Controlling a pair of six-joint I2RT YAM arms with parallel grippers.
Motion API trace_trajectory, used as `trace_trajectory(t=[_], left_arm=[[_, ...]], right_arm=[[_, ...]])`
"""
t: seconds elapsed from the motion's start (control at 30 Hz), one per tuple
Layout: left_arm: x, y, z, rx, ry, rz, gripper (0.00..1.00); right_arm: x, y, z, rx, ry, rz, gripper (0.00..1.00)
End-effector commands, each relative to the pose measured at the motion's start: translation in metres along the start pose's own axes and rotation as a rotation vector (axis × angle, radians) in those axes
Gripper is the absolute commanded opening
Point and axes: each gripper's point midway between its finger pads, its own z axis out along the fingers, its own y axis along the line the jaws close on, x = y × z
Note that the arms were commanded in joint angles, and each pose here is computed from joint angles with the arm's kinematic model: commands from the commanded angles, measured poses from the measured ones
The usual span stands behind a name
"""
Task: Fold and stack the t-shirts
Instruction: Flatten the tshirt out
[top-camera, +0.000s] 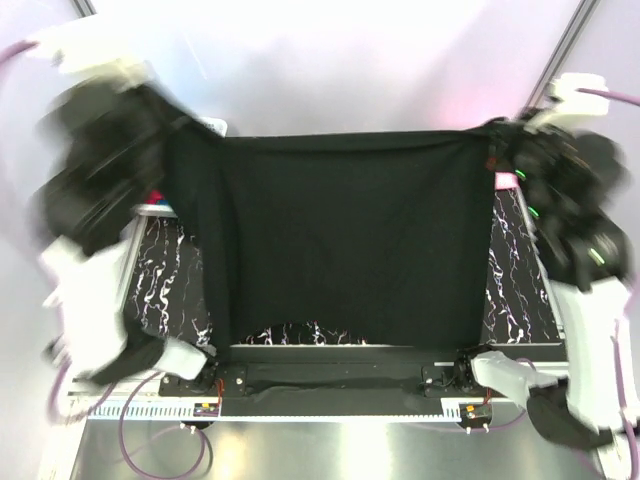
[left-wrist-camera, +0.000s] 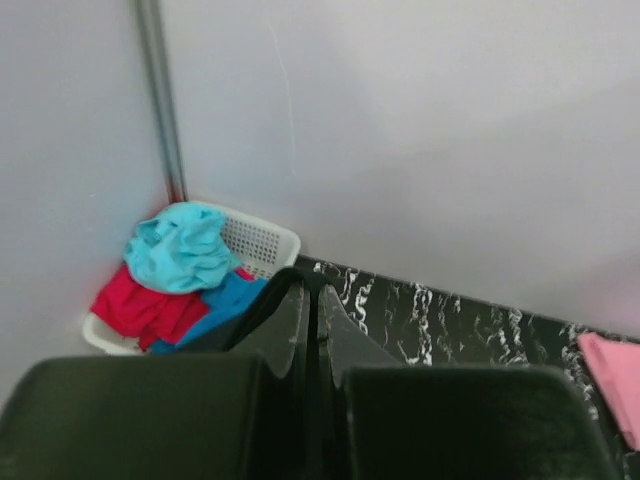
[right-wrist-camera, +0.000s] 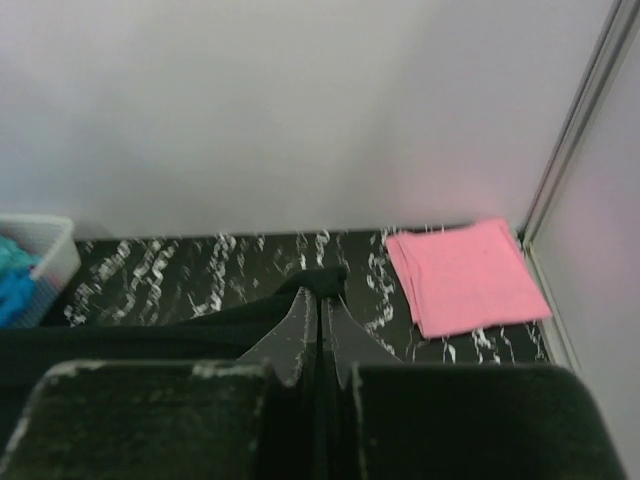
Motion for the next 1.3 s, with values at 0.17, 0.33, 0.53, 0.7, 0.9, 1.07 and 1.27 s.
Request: trace_trajectory(t=[0.17, 0.33, 0.53, 0.7, 0.9, 1.07, 1.27], left_arm=[[0.304, -0.075, 0.205, -0.091, 0.639, 0.116, 0.0], [0.41, -0.045, 0.258, -0.176, 0.785, 0.051, 0.0], [0.429, -0.014, 0.297, -0.243, 0.714, 0.021, 0.0], [0.426, 0.0, 0.313, -0.257, 0.675, -0.011, 0.0], [0.449, -0.01, 0.326, -0.186, 0.691, -0.07, 0.0], [0.455, -0.03, 0.33, -0.101, 0.675, -0.05, 0.98], [0.45, -0.031, 0.328, -0.144, 0.632, -0.012, 0.99]], right_arm=[[0.231, -0.025, 0.177, 0.194, 0.447, 0.083, 0.0], [0.345, -0.048, 0.25, 0.265, 0.624, 0.122, 0.0], [0.399, -0.071, 0.305, 0.334, 0.699, 0.1, 0.0], [0.395, -0.084, 0.334, 0.357, 0.671, 0.087, 0.0], [0.398, -0.091, 0.341, 0.383, 0.66, 0.09, 0.0], [0.426, -0.076, 0.335, 0.3, 0.739, 0.118, 0.39], [0.442, -0.064, 0.328, 0.24, 0.792, 0.145, 0.61]])
